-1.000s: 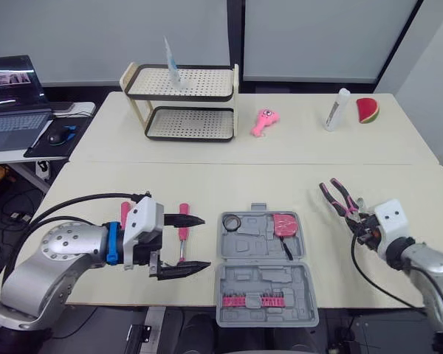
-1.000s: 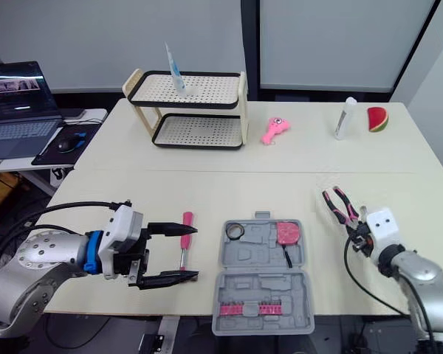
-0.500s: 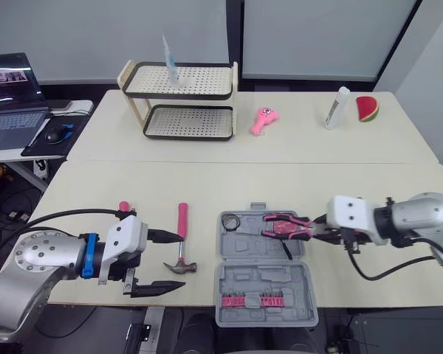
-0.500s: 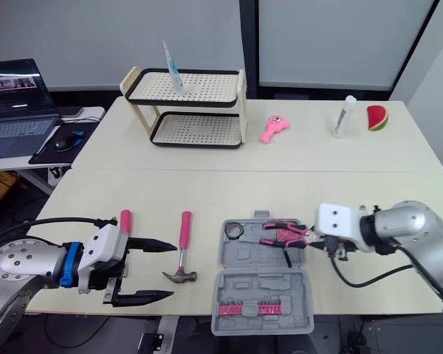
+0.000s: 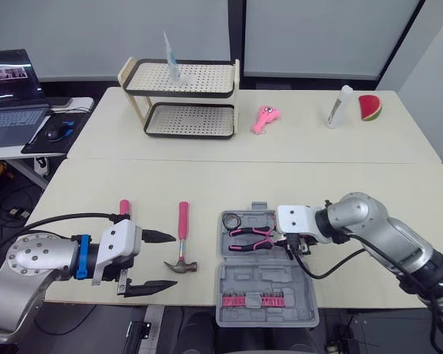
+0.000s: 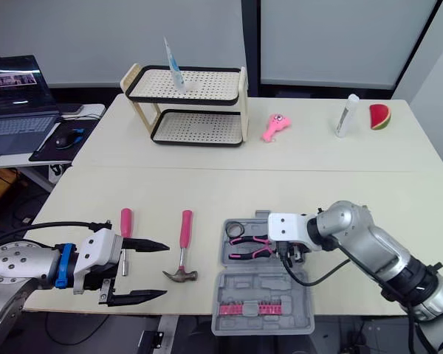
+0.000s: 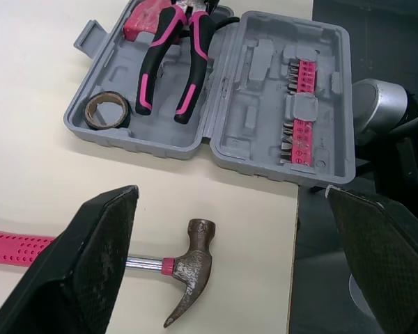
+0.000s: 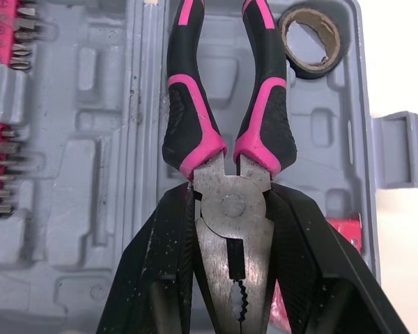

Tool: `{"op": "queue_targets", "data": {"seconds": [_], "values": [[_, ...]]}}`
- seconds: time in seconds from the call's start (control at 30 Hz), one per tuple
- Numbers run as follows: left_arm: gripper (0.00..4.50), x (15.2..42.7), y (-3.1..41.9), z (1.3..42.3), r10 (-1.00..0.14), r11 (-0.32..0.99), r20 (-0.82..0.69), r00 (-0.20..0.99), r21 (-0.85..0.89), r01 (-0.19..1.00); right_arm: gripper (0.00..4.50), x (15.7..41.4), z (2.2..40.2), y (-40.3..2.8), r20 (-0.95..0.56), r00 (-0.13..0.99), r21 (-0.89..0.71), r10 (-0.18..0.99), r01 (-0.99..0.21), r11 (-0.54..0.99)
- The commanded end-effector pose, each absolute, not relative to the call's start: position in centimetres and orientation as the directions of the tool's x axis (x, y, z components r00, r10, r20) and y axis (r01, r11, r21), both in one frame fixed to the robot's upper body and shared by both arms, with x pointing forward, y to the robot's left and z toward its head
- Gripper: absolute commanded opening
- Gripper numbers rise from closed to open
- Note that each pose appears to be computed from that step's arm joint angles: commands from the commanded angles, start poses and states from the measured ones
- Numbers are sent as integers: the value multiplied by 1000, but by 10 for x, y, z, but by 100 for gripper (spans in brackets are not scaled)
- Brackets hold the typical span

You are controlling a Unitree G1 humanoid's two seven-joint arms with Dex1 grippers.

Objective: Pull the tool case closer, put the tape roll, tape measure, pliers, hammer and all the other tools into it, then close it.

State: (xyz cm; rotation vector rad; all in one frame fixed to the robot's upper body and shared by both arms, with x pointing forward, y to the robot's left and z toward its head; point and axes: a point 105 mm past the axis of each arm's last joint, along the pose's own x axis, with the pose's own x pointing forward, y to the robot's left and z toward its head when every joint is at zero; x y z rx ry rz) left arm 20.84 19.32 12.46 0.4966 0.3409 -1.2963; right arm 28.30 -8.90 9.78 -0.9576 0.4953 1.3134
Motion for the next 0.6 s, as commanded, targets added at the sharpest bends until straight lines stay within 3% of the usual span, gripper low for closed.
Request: {"op": "queue_targets", "data": {"seconds": [0.03,0.6], "values": [[450,208,191,128,-830,175,-499,248,188,966,128,289,114,-77,-766,239,-342,597,-938,-63],[450,212,187,129,-836,177,-485,255,201,963,128,287,98,-74,-800,180,-288,572,-952,-103]]}}
